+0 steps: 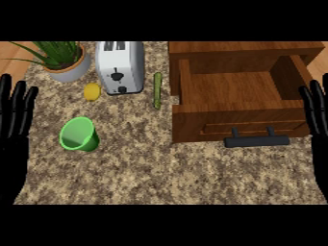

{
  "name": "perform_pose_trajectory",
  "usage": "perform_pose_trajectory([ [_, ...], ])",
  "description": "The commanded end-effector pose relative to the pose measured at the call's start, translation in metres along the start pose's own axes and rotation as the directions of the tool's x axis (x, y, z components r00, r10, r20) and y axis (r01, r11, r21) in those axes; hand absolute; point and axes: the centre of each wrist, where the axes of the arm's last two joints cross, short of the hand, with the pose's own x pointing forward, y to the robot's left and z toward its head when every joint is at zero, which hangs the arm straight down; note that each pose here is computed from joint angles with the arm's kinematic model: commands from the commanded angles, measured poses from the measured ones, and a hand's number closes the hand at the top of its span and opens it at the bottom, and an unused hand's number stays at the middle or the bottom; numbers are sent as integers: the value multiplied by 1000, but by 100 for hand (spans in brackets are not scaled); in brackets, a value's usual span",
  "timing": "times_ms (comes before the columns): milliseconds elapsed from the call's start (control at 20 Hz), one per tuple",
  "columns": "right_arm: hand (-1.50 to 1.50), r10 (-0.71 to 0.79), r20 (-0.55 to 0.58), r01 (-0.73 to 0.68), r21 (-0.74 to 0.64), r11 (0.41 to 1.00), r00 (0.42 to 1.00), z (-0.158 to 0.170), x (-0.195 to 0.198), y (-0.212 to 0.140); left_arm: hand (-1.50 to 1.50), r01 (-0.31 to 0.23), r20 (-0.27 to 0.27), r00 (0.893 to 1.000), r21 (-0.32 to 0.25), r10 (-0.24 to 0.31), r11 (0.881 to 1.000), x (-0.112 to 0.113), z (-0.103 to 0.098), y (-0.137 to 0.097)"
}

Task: Pick up the cup, place it into the drawer and close the drawer

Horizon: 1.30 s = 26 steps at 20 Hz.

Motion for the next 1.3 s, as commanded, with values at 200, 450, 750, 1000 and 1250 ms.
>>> perform_pose_trajectory([
  [200, -150, -37, 1, 37, 48, 998, 999, -1, -2, 12, -150, 129, 17, 991, 107, -132, 986, -22, -24, -20],
  [450, -150, -135, -87, 145, 116, 983, 987, -3, 6, 7, -150, -32, -84, 995, 233, 53, 972, -39, -24, -27],
  [750, -150, -135, -89, 143, 90, 986, 987, -1, 11, 13, -150, -30, -87, 995, 229, 52, 973, -48, -32, -23],
  [1000, -150, -142, -95, 150, 84, 985, 985, -18, 2, 13, -150, -39, -86, 994, 229, 60, 973, -47, -45, -28],
  [1250, -150, -136, -78, 144, 103, 984, 988, -9, -15, 12, -150, -19, -108, 993, 245, 47, 969, -71, -57, -6],
])
